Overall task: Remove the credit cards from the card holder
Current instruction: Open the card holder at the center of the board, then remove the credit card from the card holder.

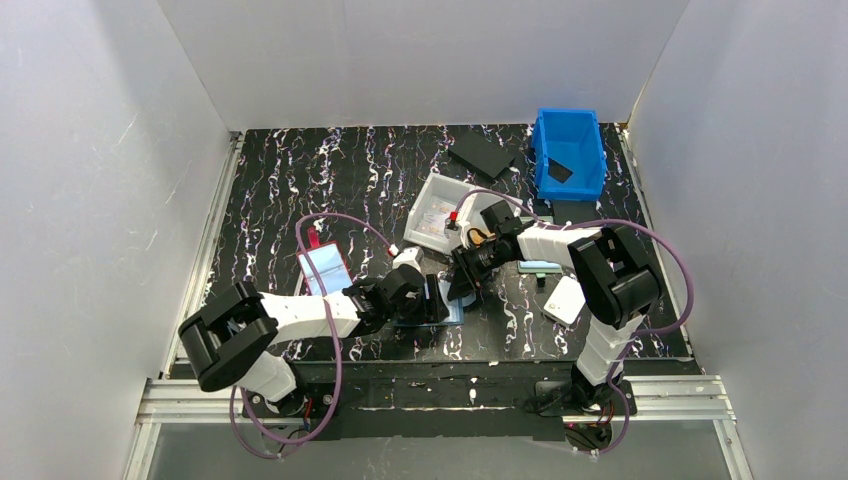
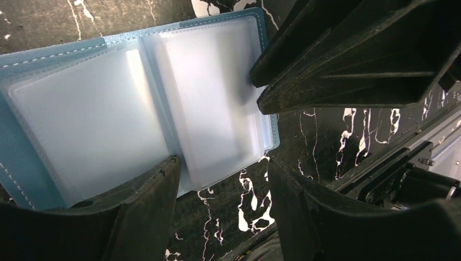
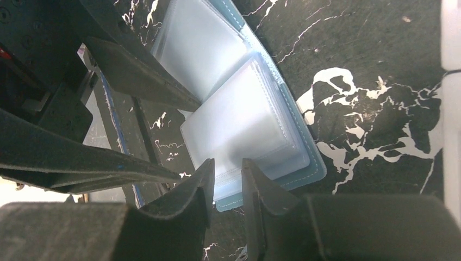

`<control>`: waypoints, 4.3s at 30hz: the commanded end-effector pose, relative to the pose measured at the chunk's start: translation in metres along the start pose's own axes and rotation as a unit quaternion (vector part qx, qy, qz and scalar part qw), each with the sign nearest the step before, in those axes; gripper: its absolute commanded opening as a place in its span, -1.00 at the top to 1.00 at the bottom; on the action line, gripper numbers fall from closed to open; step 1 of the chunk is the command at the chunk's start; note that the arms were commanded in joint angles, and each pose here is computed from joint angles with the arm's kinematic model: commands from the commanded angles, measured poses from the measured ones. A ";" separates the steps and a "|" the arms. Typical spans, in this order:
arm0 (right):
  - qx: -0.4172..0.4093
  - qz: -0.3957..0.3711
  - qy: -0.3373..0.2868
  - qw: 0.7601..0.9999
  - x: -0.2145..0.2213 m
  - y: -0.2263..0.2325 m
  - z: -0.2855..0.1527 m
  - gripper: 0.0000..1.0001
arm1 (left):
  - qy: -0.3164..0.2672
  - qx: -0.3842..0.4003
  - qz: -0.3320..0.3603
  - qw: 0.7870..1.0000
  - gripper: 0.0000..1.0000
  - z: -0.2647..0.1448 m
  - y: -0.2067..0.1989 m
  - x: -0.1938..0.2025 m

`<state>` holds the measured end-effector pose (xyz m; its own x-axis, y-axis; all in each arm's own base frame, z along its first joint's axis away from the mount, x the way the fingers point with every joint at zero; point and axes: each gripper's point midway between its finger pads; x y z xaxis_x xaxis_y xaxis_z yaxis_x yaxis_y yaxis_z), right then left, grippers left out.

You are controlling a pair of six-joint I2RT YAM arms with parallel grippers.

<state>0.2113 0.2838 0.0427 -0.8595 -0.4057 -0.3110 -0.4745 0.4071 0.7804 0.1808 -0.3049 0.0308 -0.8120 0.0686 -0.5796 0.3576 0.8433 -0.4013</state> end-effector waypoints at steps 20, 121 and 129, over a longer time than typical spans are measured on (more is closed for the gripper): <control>-0.029 0.050 -0.014 0.998 -0.002 0.009 0.007 0.19 | 0.080 -0.034 -0.003 0.996 -0.27 0.018 0.025 0.042; -0.009 0.040 -0.022 0.999 -0.005 0.002 -0.007 0.23 | 0.067 -0.089 -0.066 0.992 0.58 0.011 0.059 0.052; -0.047 0.042 -0.023 0.998 -0.006 0.015 -0.007 0.27 | 0.064 -0.080 -0.067 0.992 0.62 0.011 0.057 0.052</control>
<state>0.2242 0.2756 0.0479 -0.9049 -0.3105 -0.2912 -0.4095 0.4485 0.7945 0.1923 -0.3086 0.0179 -0.8516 -0.1049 -0.5136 0.2066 0.8333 -0.5128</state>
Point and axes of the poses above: each gripper's point midway between its finger pads, its own z axis out along the fingers, its own y axis along the line the jaws close on, x = y × z, and after that the axes turned 12 degrees about z, right-handed
